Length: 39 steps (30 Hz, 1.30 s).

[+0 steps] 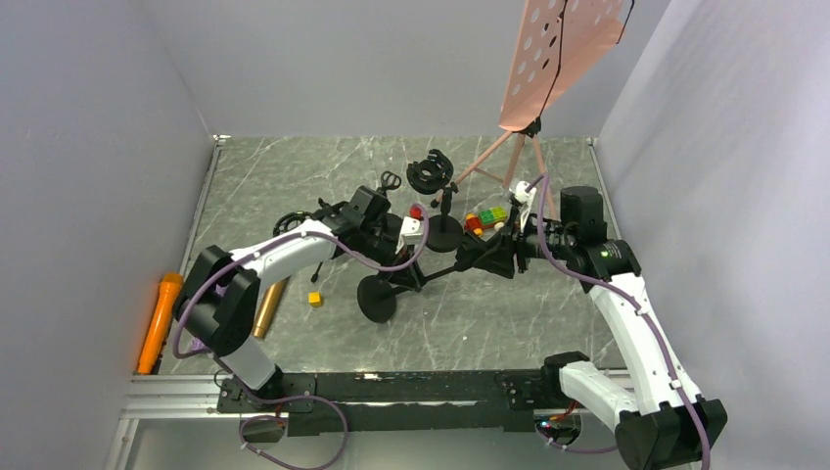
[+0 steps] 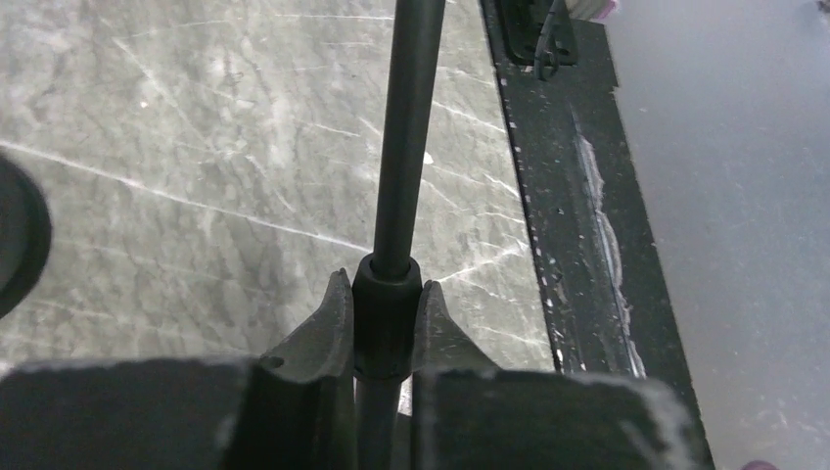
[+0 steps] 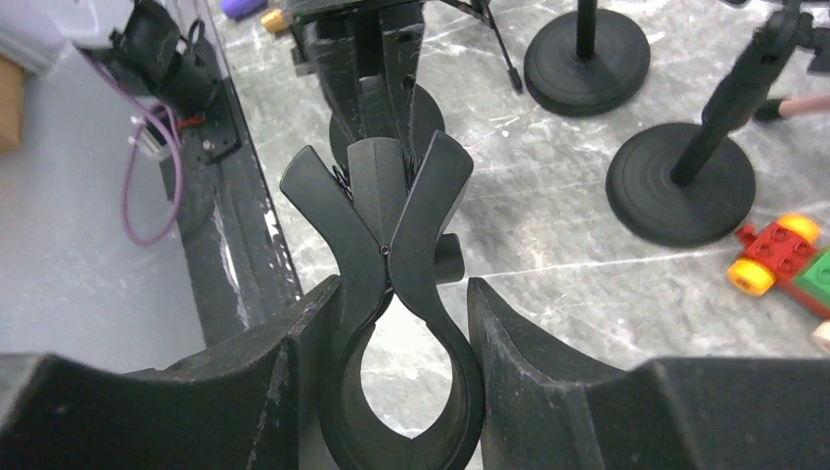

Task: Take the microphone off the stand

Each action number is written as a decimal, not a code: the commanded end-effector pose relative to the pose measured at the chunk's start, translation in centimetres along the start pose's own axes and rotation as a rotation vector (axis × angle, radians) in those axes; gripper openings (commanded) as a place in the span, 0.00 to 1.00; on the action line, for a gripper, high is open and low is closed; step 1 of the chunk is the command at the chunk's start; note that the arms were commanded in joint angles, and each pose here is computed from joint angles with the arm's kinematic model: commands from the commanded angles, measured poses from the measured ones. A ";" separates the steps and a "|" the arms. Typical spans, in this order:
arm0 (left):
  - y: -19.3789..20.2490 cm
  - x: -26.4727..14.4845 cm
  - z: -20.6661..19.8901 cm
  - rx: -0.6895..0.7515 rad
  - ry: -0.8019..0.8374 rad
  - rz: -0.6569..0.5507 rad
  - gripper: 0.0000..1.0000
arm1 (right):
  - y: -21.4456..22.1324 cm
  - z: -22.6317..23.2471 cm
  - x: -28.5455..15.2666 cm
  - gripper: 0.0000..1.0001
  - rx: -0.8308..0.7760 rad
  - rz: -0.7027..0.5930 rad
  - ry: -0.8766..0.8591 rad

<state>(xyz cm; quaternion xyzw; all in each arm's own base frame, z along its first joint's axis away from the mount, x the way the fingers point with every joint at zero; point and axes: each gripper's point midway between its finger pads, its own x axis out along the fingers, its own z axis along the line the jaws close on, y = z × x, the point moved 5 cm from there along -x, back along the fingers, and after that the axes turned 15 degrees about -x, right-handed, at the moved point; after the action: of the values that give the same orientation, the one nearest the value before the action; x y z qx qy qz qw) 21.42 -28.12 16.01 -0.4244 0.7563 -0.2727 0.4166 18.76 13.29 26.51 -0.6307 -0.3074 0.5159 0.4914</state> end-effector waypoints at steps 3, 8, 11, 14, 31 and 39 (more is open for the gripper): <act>-6.8 -2.7 -1.7 0.125 -0.469 -0.239 0.00 | -1.8 -2.3 0.2 0.00 0.257 0.008 0.145; -8.4 -5.3 -0.4 0.306 -1.071 -0.338 0.00 | 0.7 -3.8 1.2 0.00 0.686 0.138 0.132; -5.9 -4.0 1.3 0.238 -1.136 -0.234 0.00 | 1.7 -4.4 1.6 0.00 0.907 0.117 0.112; -3.6 -2.9 2.5 0.083 -1.160 -0.146 0.00 | 2.1 -4.8 1.7 0.00 0.931 0.126 0.121; -5.8 -5.1 -2.2 0.255 -0.365 -0.136 0.74 | 2.0 -4.3 0.3 0.00 0.496 0.124 0.115; -4.0 -3.0 -2.4 0.154 -0.017 -0.044 0.73 | 0.5 -1.9 -0.1 0.00 0.046 0.035 0.080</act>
<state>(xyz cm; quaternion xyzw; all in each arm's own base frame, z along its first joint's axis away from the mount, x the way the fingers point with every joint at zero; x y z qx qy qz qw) 24.73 -26.72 22.84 -0.4450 0.6375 -0.2926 0.5567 20.70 12.10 24.72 -0.5692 -0.1605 0.5585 0.5816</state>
